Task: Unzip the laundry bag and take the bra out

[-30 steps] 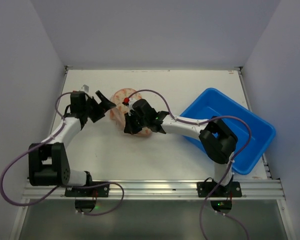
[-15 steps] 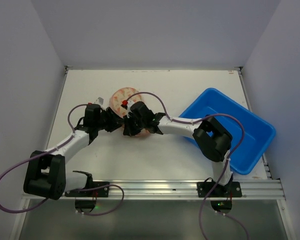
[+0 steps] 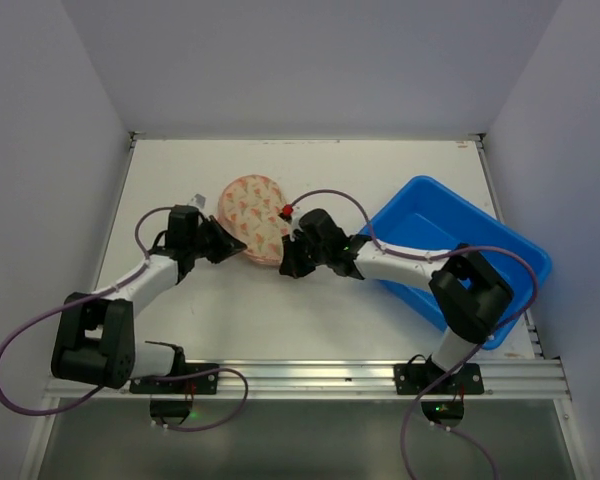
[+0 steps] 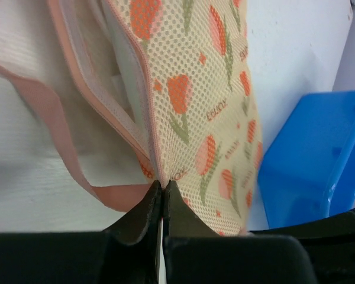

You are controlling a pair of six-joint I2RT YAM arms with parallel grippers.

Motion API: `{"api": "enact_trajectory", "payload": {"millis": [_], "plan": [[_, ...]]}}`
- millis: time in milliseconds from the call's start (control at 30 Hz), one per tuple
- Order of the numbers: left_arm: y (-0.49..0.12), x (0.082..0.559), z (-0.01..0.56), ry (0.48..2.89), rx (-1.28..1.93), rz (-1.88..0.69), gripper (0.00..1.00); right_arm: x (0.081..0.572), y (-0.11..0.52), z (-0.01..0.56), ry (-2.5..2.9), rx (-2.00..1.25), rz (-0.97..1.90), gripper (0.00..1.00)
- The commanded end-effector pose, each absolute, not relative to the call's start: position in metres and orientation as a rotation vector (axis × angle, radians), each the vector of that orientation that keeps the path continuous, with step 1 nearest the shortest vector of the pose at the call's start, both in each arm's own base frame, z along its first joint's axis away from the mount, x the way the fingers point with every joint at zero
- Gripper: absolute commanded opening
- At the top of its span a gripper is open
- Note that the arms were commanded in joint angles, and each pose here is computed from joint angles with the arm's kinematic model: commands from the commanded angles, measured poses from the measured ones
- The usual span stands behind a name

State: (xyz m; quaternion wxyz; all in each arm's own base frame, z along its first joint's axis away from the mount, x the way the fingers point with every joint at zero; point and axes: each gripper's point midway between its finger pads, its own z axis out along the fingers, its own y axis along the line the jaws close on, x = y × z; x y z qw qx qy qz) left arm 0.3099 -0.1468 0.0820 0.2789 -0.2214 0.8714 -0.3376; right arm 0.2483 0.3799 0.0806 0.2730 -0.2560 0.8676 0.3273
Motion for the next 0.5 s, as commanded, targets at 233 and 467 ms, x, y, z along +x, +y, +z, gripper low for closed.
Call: {"api": "enact_trajectory", "payload": {"millis": [233, 467], "plan": [[-0.108, 0.374, 0.097, 2.329, -0.476, -0.817, 0.0, 0.258, 0.324, 0.104, 2.33, -0.629, 0.957, 0.0], [-0.114, 0.396, 0.112, 2.298, -0.447, -0.868, 0.3, 0.24, 0.407, 0.113, 2.271, -0.794, 1.1, 0.0]]}}
